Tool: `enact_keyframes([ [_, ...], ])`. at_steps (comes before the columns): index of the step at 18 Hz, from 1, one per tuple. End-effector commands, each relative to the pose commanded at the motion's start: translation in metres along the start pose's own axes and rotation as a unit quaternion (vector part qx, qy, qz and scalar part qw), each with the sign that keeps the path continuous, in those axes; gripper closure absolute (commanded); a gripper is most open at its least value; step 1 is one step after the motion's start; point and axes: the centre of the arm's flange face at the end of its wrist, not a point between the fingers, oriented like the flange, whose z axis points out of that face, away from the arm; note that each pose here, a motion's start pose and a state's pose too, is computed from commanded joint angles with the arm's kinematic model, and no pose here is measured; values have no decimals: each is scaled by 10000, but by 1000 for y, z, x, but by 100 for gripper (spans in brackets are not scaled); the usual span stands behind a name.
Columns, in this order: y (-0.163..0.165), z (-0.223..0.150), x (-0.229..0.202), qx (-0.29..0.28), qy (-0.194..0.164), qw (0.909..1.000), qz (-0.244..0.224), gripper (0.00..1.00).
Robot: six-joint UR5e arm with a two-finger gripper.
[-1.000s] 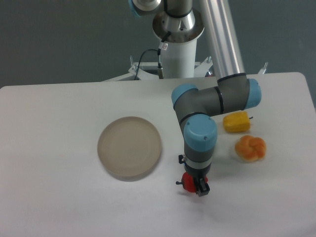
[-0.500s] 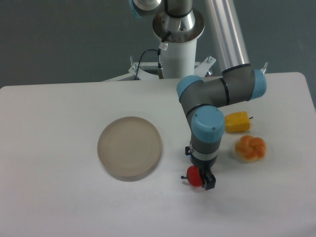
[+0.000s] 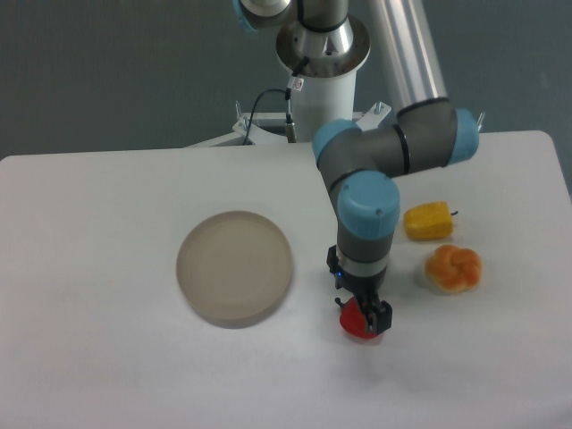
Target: Place the red pepper on the table
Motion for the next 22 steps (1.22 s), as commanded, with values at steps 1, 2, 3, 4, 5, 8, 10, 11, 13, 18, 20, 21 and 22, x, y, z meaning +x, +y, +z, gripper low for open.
enact_keyframes([
  [1, 11, -7, -3, -65, 65, 9999, -70, 0],
  [2, 22, -12, -6, -83, 160, 9998, -104, 0],
  [3, 35, -14, -11, -106, 292, 9995, -40, 0],
  [4, 43, -22, -9, -181, 472, 9982, 311, 0],
  [5, 61, -33, -8, -197, 639, 9956, 649, 0],
  [8, 106, -51, -7, -180, 1050, 9883, 1094, 0],
  [10, 116, -59, -3, -200, 1050, 9873, 1173, 0],
  [11, 120, -58, -4, -186, 1067, 9858, 1285, 0],
  [13, 132, -54, -4, -167, 1106, 9826, 1479, 0],
  [18, 127, -47, 3, -131, 1167, 9815, 1511, 0],
  [20, 124, -48, 3, -98, 1150, 9823, 1478, 0],
  [21, 123, -47, 4, -90, 1157, 9822, 1476, 0],
  [22, 123, -47, 4, -90, 1157, 9822, 1476, 0],
])
